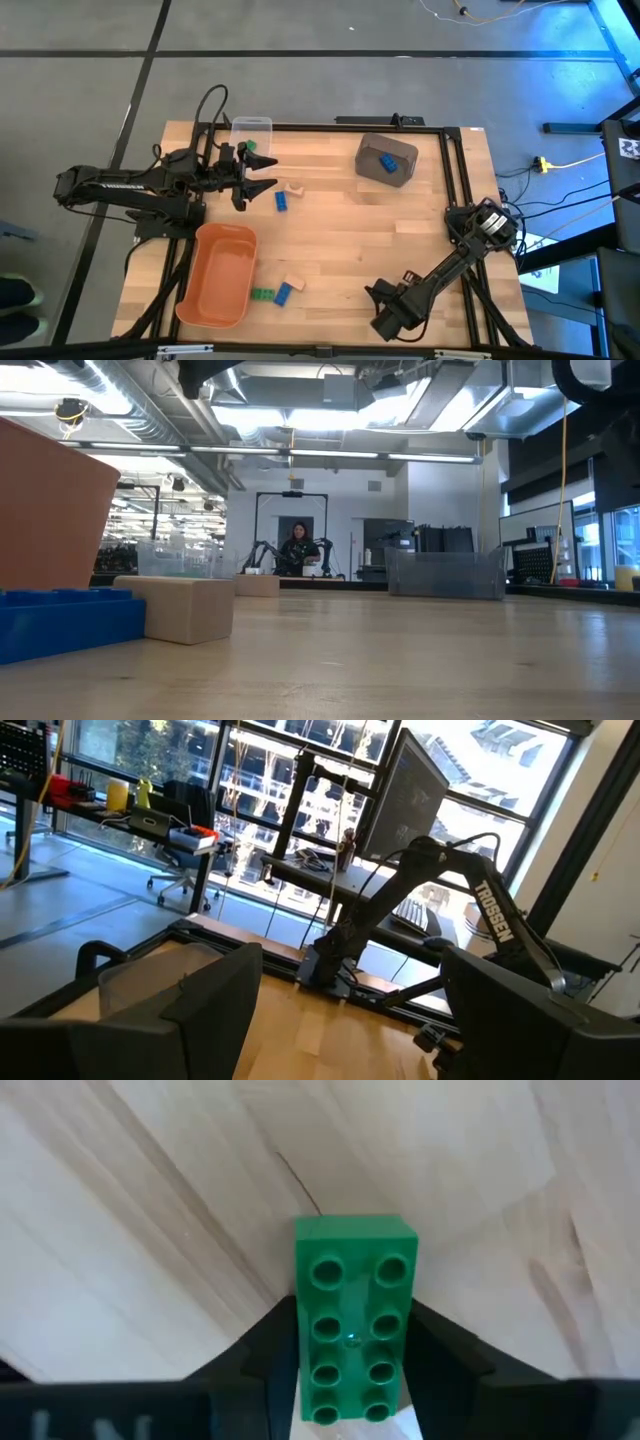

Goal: Sort & place blocks by color
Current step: Put the right green game piece into the transparent bin

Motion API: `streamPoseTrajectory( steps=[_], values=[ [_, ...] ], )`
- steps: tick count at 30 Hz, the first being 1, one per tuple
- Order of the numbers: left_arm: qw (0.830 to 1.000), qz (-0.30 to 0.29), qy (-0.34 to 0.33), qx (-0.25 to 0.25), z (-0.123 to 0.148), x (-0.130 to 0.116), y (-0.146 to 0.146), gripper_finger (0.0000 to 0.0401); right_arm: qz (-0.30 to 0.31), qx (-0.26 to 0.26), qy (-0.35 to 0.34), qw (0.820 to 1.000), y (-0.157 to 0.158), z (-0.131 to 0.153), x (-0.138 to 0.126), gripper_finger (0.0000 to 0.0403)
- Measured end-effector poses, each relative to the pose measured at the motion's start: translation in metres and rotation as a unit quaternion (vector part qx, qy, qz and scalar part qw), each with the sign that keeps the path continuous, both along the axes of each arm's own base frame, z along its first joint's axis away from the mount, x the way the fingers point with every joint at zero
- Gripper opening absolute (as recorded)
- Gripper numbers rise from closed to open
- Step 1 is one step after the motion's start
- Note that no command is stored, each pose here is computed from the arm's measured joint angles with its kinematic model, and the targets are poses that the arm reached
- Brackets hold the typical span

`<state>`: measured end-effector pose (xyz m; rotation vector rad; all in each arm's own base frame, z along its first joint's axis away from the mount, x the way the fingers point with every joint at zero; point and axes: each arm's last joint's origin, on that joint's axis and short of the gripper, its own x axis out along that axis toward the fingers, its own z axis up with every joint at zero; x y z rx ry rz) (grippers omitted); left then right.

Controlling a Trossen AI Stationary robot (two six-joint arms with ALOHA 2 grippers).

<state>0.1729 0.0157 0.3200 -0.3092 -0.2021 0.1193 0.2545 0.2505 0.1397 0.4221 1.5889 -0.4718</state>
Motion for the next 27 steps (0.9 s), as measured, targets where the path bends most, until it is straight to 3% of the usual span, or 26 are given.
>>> streamPoseTrajectory(
  steps=[4, 9, 15, 21, 27],
  values=[
    [1.000, 0.000, 0.000, 0.000, 0.000, 0.000, 0.000, 0.0300, 0.032, -0.009, -0.032, 0.999, -0.003, 0.011, -0.001, 0.0139],
    [1.000, 0.003, 0.000, 0.000, 0.000, 0.000, 0.000, 0.0300, 0.035, -0.033, -0.122, 0.991, -0.012, 0.042, 0.000, 0.0139],
    [1.000, 0.011, -0.001, -0.002, 0.000, 0.000, 0.001, 0.0300, 0.020, -0.036, -0.268, 0.963, -0.033, 0.073, -0.007, 0.0139],
    [1.000, 0.011, -0.002, -0.002, 0.000, 0.000, 0.001, 0.0300, -0.037, 0.000, -0.423, 0.905, -0.060, 0.081, -0.015, 0.0139],
    [1.000, -0.001, -0.003, 0.000, 0.001, 0.000, 0.000, 0.0300, -0.058, 0.038, -0.529, 0.845, -0.084, 0.077, -0.007, 0.0139]
  ],
)
